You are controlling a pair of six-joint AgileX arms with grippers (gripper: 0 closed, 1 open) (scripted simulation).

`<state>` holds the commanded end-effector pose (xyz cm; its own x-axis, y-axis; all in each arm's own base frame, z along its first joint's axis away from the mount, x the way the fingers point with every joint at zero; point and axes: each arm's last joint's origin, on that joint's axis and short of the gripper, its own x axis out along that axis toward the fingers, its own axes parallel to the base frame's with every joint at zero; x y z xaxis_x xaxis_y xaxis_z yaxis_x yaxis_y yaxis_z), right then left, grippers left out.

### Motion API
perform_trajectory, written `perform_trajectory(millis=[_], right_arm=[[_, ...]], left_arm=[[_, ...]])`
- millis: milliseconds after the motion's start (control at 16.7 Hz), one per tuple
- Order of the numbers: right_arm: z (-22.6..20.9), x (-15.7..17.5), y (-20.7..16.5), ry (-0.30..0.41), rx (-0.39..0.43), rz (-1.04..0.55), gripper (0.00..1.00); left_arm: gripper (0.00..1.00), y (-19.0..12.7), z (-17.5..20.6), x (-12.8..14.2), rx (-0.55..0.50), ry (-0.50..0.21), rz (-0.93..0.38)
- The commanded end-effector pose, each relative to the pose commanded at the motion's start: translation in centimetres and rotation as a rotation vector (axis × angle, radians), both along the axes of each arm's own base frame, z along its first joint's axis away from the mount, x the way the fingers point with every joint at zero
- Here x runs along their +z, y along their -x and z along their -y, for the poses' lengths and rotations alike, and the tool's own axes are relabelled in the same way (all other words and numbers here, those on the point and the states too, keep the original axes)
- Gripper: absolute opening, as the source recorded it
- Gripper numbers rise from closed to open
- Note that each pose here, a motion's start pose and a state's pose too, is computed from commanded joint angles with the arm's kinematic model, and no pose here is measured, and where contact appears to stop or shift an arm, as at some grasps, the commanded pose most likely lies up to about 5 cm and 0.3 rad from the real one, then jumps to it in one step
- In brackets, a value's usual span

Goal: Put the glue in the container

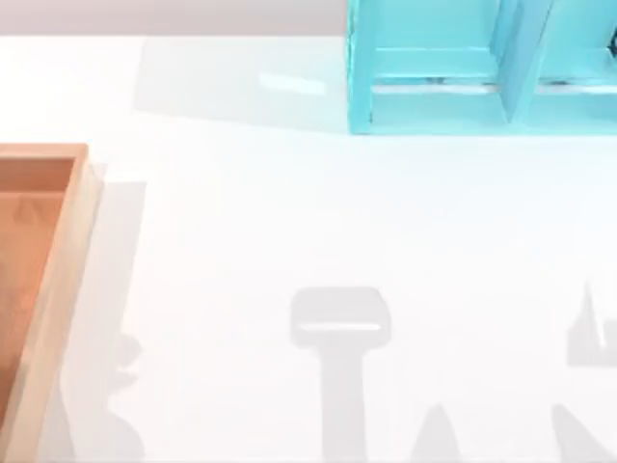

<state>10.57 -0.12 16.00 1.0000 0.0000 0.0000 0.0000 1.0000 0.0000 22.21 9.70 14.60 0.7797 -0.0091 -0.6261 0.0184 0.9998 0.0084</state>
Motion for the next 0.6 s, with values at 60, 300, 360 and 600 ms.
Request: perform_trajectory(millis=[60, 300, 360, 600], right_arm=[[0.00, 0.00, 0.00, 0.000, 0.000, 0.000, 1.00], [0.00, 0.00, 0.00, 0.000, 0.000, 0.000, 1.00], [0.00, 0.00, 0.00, 0.000, 0.000, 0.000, 1.00], [0.00, 0.00, 0.00, 0.000, 0.000, 0.000, 1.00]], left_arm=[[0.23, 0.00, 0.00, 0.00, 0.000, 0.000, 0.000], [0.53, 0.00, 0.00, 0.00, 0.000, 0.000, 0.000], [0.60, 0.00, 0.00, 0.00, 0.000, 0.000, 0.000], [0.90, 0.00, 0.00, 0.00, 0.000, 0.000, 0.000]])
